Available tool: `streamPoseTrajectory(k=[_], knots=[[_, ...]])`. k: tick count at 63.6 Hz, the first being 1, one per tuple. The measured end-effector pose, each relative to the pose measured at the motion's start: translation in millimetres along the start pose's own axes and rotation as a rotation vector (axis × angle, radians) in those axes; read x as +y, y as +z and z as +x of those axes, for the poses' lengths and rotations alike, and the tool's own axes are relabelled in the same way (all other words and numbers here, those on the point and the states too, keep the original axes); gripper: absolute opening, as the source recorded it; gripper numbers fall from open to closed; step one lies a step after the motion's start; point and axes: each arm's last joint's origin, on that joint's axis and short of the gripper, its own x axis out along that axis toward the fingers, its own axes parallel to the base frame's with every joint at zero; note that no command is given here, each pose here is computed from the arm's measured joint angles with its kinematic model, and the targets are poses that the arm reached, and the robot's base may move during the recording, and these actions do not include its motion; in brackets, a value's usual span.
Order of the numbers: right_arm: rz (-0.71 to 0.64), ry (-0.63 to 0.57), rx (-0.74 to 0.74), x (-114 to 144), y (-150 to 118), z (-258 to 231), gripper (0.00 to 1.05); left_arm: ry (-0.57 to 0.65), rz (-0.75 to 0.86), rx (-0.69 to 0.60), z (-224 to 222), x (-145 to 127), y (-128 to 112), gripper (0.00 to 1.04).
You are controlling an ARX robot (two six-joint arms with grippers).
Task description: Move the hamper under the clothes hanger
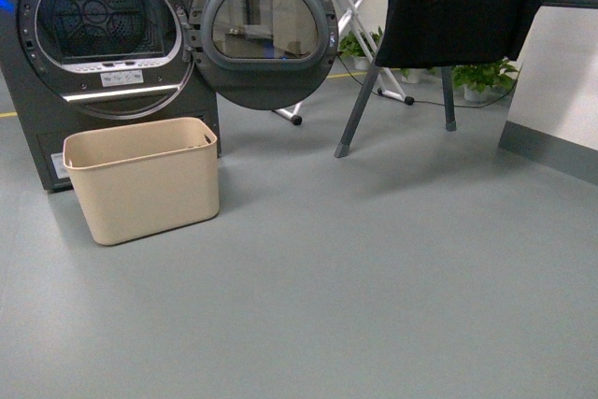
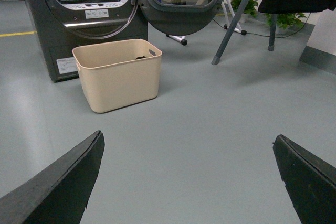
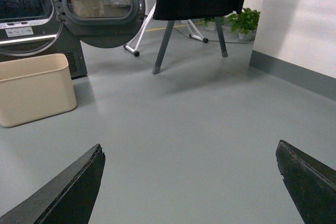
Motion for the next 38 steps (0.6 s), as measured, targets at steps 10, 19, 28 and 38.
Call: streamPoseTrajectory(k=[10,19,28,38], knots=[[0.000,-0.001,0.000,0.0,0.0,0.0,0.97,-0.001,0.000,0.000,0.0,0.0,0.0,0.98],[0.000,-0.001,0.000,0.0,0.0,0.0,0.97,0.000,0.000,0.001,0.0,0.0,-0.1,0.98],[0.000,0.000,-0.001,0.0,0.1,0.0,0.97,-0.005,0.000,0.003,0.2,-0.1,-0.2,0.98],[0.000,-0.001,0.000,0.0,0.0,0.0,0.97,-0.003,0.000,0.002,0.1,-0.1,-0.1,0.98]])
